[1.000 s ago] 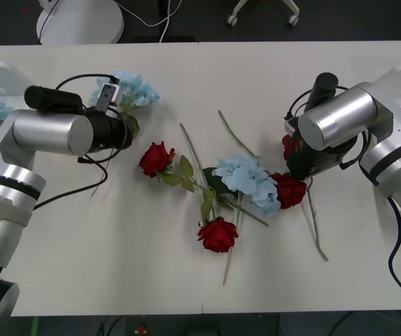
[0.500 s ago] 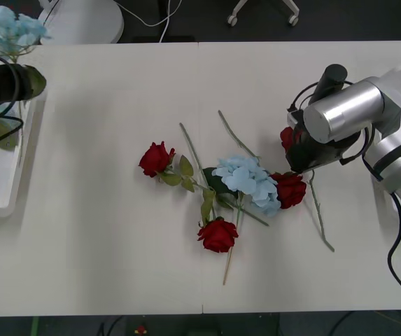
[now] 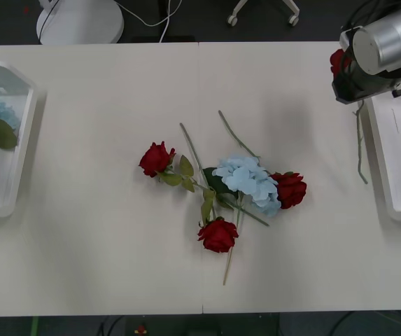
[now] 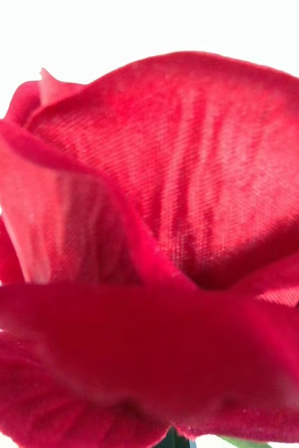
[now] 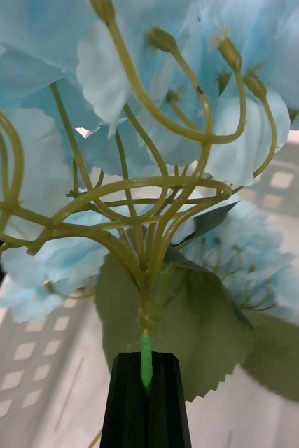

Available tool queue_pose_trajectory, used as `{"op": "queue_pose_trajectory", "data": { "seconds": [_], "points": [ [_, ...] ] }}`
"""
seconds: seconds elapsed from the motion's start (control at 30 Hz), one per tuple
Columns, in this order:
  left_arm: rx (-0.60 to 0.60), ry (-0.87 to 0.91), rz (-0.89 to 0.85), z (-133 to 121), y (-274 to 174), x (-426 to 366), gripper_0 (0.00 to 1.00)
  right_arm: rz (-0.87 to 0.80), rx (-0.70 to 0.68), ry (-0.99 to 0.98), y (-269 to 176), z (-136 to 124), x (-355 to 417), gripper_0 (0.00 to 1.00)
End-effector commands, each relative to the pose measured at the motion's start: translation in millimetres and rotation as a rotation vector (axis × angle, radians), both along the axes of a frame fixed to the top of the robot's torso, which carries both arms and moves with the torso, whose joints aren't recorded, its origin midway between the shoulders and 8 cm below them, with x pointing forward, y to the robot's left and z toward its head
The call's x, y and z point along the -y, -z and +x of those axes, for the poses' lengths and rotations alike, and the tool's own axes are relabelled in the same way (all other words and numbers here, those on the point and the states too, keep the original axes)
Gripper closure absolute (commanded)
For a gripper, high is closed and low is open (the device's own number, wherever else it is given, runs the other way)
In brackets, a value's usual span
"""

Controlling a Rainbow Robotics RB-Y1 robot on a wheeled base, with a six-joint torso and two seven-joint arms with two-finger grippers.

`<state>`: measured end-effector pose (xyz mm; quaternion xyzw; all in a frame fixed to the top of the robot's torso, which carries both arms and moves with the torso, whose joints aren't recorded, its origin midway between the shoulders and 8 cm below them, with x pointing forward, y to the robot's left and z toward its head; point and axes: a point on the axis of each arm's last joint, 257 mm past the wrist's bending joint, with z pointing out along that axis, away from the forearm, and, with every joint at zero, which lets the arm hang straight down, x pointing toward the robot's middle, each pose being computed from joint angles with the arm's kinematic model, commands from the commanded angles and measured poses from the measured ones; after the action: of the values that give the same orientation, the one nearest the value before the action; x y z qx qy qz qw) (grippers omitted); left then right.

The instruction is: Put the red flowers into the right box and the blue flowers into the left box

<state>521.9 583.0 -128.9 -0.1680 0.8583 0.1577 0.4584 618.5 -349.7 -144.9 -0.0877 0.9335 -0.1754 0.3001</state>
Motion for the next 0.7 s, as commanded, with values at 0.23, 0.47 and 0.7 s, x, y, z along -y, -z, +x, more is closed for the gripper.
{"op": "queue_pose_trajectory", "data": {
  "seconds": [0.23, 0.47, 0.7],
  "points": [
    [-0.078, -0.077, 0.191, -49, 0, -59, 1.0, -0.441, 0.063, 0.046, -90, 8, 159, 1.0],
    [-0.182, -0.044, 0.215, -64, 45, -52, 1.0, -0.536, 0.081, 0.068, -73, 13, 223, 1.0],
    [-0.248, -0.004, 0.199, -74, 80, -39, 1.0, -0.494, 0.023, 0.095, -26, 4, 231, 1.0]
  ]
}}
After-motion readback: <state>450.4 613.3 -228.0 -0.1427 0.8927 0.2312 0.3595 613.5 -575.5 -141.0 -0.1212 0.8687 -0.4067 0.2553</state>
